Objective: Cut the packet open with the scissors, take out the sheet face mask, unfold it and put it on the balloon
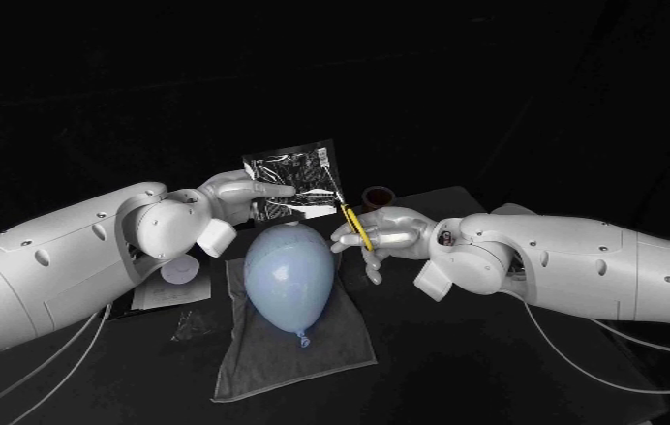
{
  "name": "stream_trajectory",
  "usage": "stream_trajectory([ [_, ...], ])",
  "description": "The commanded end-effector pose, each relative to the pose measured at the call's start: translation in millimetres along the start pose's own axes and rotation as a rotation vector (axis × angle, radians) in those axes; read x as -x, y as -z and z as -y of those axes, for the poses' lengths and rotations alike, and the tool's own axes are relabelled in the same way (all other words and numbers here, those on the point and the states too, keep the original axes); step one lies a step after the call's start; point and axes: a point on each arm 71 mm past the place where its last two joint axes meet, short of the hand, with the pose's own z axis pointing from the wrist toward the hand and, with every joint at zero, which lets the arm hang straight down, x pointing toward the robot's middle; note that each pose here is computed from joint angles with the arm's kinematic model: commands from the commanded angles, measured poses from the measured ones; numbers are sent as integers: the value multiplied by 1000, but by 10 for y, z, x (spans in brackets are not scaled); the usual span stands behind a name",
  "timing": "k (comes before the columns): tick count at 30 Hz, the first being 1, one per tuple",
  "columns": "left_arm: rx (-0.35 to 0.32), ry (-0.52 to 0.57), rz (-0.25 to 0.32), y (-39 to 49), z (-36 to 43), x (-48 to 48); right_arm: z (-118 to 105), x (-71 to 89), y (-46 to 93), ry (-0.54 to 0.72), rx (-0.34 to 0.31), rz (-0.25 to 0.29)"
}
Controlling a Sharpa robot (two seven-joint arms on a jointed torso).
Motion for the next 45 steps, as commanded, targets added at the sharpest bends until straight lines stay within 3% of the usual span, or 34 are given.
stream_trajectory([
  [1, 15, -7, -4, -6, -3, -21, -38, -17, -9, 10, 31, -9],
  [17, 25, -33, -38, -12, -10, -57, -129, 34, -48, 21, 60, 20],
  [45, 15, -30, -32, -17, -10, -44, -155, 117, -54, 36, 66, 38],
])
